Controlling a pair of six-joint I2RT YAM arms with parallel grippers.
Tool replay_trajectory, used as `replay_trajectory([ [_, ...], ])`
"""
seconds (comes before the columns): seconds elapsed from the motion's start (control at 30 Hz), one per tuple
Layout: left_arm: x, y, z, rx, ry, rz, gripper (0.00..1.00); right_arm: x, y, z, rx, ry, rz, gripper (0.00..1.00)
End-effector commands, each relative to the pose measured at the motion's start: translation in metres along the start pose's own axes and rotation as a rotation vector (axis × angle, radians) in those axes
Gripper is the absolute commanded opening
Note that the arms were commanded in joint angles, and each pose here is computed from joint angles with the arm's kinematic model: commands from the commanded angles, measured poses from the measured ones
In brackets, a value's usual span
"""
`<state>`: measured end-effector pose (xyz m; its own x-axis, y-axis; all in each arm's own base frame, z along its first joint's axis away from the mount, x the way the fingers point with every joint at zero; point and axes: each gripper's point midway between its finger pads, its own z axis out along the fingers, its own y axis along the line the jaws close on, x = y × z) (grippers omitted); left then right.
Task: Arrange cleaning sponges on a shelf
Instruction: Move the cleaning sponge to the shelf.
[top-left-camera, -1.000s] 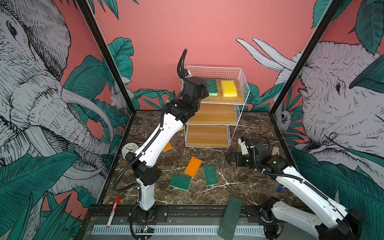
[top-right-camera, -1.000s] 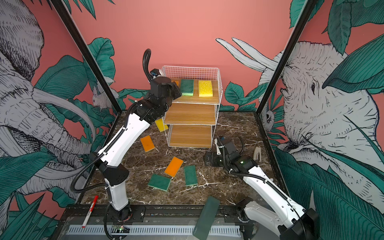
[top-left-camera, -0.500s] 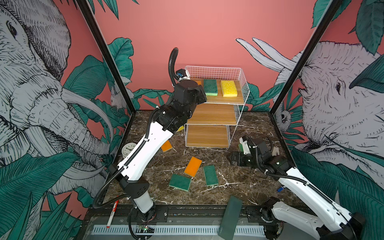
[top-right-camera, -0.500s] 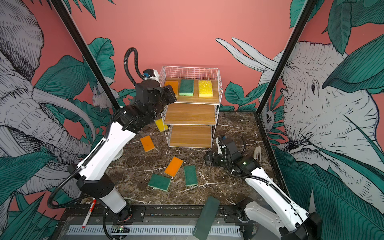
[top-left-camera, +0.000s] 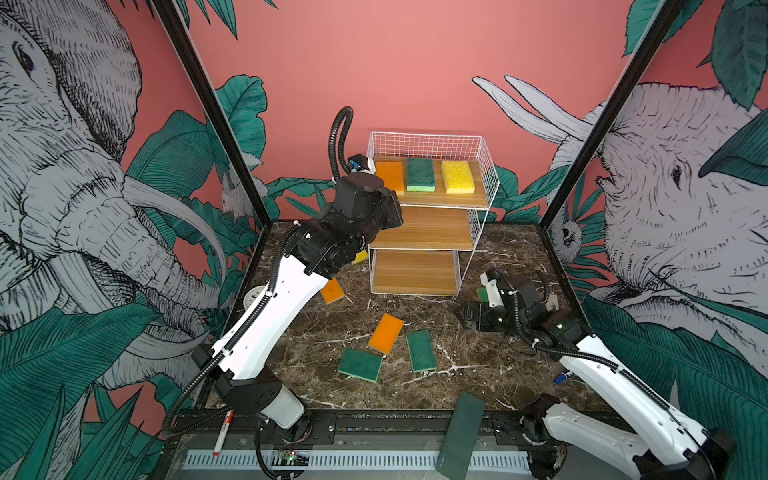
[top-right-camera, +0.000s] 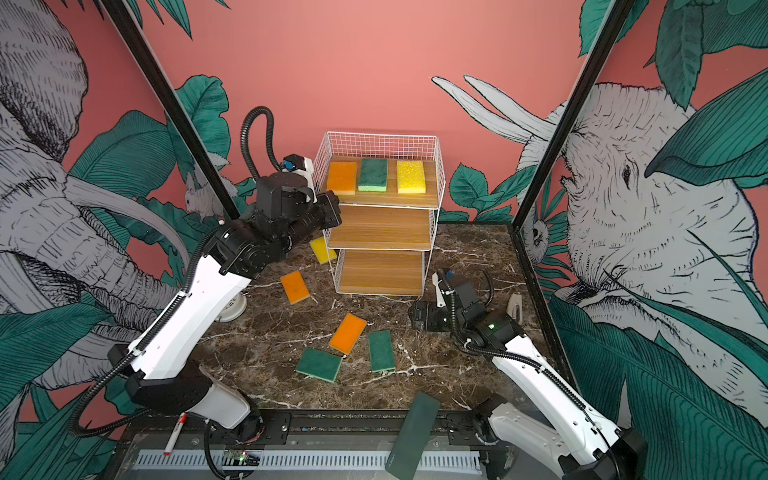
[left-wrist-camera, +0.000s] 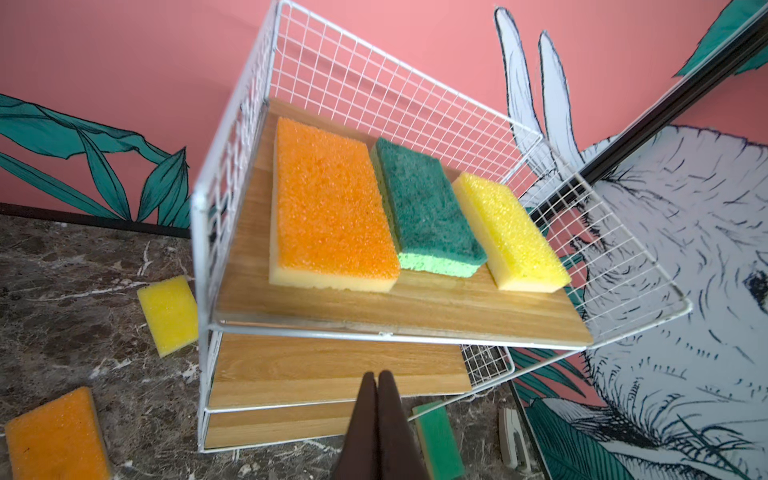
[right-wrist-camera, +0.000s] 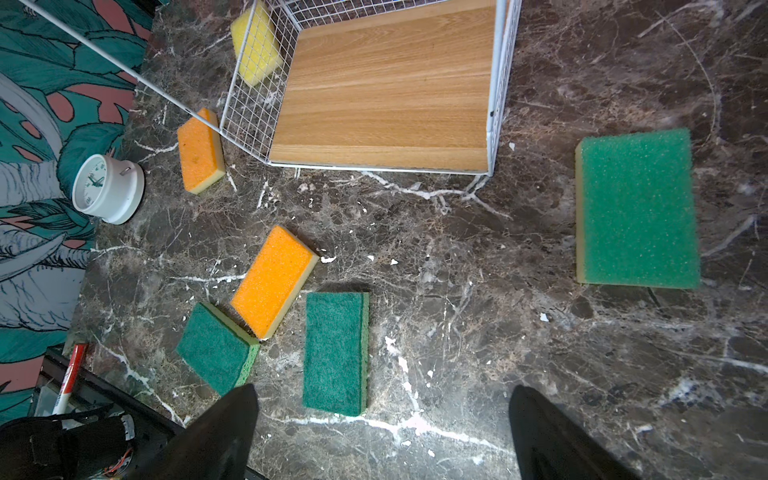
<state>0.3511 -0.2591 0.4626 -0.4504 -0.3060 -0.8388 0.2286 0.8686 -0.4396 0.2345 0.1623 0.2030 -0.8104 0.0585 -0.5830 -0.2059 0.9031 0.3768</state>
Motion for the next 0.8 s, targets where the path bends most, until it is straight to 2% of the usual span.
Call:
replay_trajectory([
  [0.0, 0.009, 0.003, 0.007, -0.005, 0.062, 0.013, 0.02, -0.011, 0.002, -0.005, 0.004, -0.034, -0.015, 0.97],
  [0.13, 0.006, 0.001, 0.013, -0.002, 0.051, 0.011, 0.0, -0.012, 0.001, -0.007, 0.005, -0.044, -0.016, 0.97],
  [0.77, -0.011, -0.005, 0.014, 0.021, -0.011, 0.006, 0.0, -0.014, 0.005, -0.002, -0.009, -0.035, -0.021, 0.97],
])
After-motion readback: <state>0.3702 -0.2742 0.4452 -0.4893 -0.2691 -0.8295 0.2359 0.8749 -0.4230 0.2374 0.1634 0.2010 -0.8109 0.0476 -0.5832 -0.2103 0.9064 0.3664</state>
